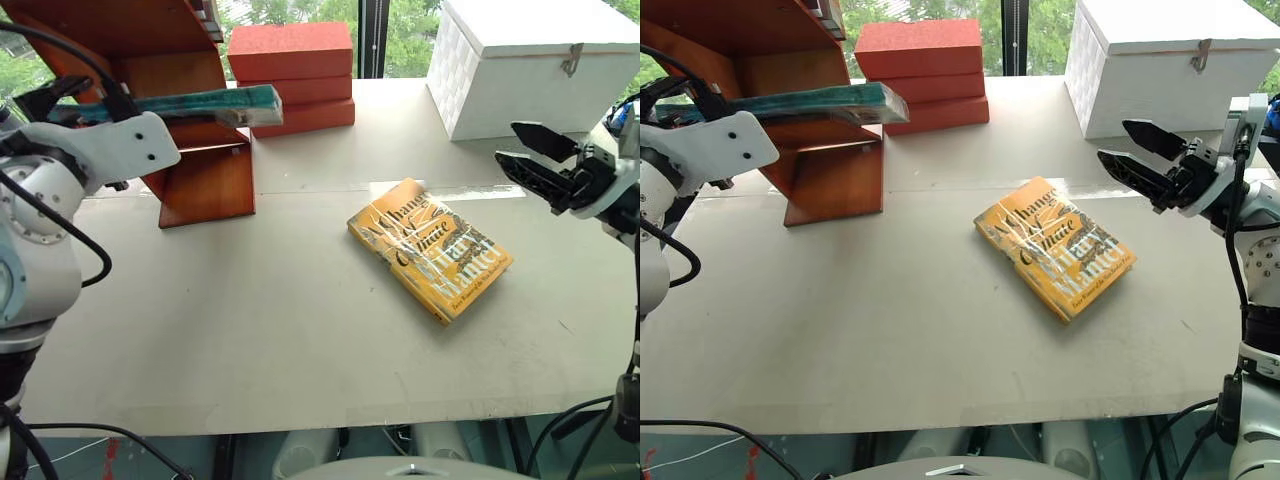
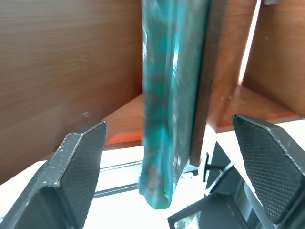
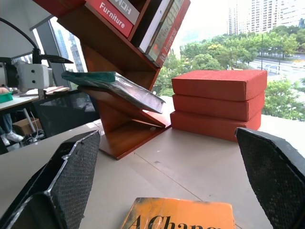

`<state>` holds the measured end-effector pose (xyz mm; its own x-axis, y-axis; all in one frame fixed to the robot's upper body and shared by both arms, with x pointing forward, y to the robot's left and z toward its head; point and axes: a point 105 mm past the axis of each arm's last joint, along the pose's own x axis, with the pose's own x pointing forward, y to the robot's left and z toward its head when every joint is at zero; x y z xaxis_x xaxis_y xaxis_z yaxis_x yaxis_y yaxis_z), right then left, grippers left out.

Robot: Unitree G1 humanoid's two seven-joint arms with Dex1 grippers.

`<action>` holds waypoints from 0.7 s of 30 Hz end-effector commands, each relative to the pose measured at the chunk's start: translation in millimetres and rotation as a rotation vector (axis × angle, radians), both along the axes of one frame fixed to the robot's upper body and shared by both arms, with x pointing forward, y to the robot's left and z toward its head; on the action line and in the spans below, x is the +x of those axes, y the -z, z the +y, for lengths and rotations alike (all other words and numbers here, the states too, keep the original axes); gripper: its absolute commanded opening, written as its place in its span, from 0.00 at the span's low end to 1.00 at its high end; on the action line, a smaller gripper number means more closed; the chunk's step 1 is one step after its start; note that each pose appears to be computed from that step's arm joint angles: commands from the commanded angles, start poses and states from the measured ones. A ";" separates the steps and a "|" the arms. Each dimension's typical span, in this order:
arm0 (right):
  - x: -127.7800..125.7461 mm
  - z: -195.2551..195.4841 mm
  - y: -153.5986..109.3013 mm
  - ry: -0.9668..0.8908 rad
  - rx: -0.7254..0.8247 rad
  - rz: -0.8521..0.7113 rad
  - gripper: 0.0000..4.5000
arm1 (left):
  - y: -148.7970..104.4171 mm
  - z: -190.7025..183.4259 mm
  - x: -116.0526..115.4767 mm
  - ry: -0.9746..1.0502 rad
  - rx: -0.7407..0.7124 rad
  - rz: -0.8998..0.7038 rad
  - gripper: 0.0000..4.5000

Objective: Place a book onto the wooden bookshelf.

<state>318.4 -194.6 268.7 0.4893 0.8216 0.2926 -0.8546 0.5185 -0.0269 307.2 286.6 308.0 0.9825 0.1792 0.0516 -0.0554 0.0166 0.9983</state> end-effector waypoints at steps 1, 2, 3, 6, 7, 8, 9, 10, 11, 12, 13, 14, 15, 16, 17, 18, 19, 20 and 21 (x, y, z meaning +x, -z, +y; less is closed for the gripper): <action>-9.5 -12.8 -8.0 0.022 -0.029 -0.077 1.00 | -0.8 -18.3 -8.5 0.074 -0.034 -0.171 0.98; -11.5 -16.9 -4.7 0.029 -0.034 -0.068 1.00 | -2.6 -23.3 -11.8 0.094 -0.038 -0.223 0.98; -14.3 -21.6 0.7 0.040 -0.042 -0.053 1.00 | -7.3 -29.7 -17.2 0.118 -0.025 -0.295 0.98; -23.2 -32.7 19.2 0.081 -0.053 -0.001 1.00 | -6.6 -50.2 -30.8 0.216 -0.042 -0.424 0.98; -26.2 -36.0 29.1 0.097 -0.068 0.023 1.00 | 3.6 -57.9 -31.6 0.264 -0.085 -0.412 0.98; -29.1 -38.8 41.1 0.111 -0.093 0.047 1.00 | 14.5 -65.8 -32.2 0.317 -0.146 -0.398 0.98; -32.0 -43.0 60.4 0.138 -0.145 0.079 1.00 | 43.4 -72.8 -25.8 0.361 -0.240 -0.294 0.98; -34.3 -46.7 77.4 0.164 -0.195 0.108 1.00 | 69.8 -79.7 -21.5 0.401 -0.379 -0.204 0.98; -37.7 -50.8 94.5 0.188 -0.238 0.136 1.00 | 99.6 -88.2 -19.0 0.437 -0.549 -0.089 0.98; -40.1 -52.9 104.8 0.202 -0.263 0.152 1.00 | 117.6 -94.5 -18.9 0.460 -0.660 -0.017 0.98; -42.5 -55.4 112.4 0.214 -0.281 0.160 1.00 | 130.7 -100.5 -20.5 0.482 -0.693 0.046 0.98; -45.5 -64.0 125.5 0.274 -0.308 0.182 1.00 | 156.8 -111.0 -27.7 0.515 -0.838 0.172 0.98; -50.1 -71.8 137.3 0.319 -0.335 0.199 1.00 | 180.1 -120.5 -38.1 0.544 -0.945 0.295 0.98; -55.2 -76.5 146.3 0.341 -0.359 0.207 1.00 | 195.6 -127.3 -47.8 0.566 -1.042 0.383 0.98; -61.0 -79.1 154.7 0.352 -0.389 0.215 1.00 | 209.2 -131.8 -58.2 0.572 -1.141 0.464 0.98; -66.1 -81.8 164.1 0.360 -0.419 0.234 1.00 | 218.7 -132.5 -65.7 0.569 -1.175 0.516 0.98; -70.1 -83.8 171.5 0.365 -0.442 0.246 1.00 | 225.6 -132.1 -70.5 0.561 -1.188 0.549 0.98; -73.2 -84.9 177.7 0.366 -0.455 0.257 1.00 | 231.7 -130.7 -72.8 0.545 -1.190 0.569 0.98; -75.0 -85.4 182.6 0.368 -0.466 0.261 1.00 | 237.9 -127.5 -72.1 0.512 -1.195 0.580 0.98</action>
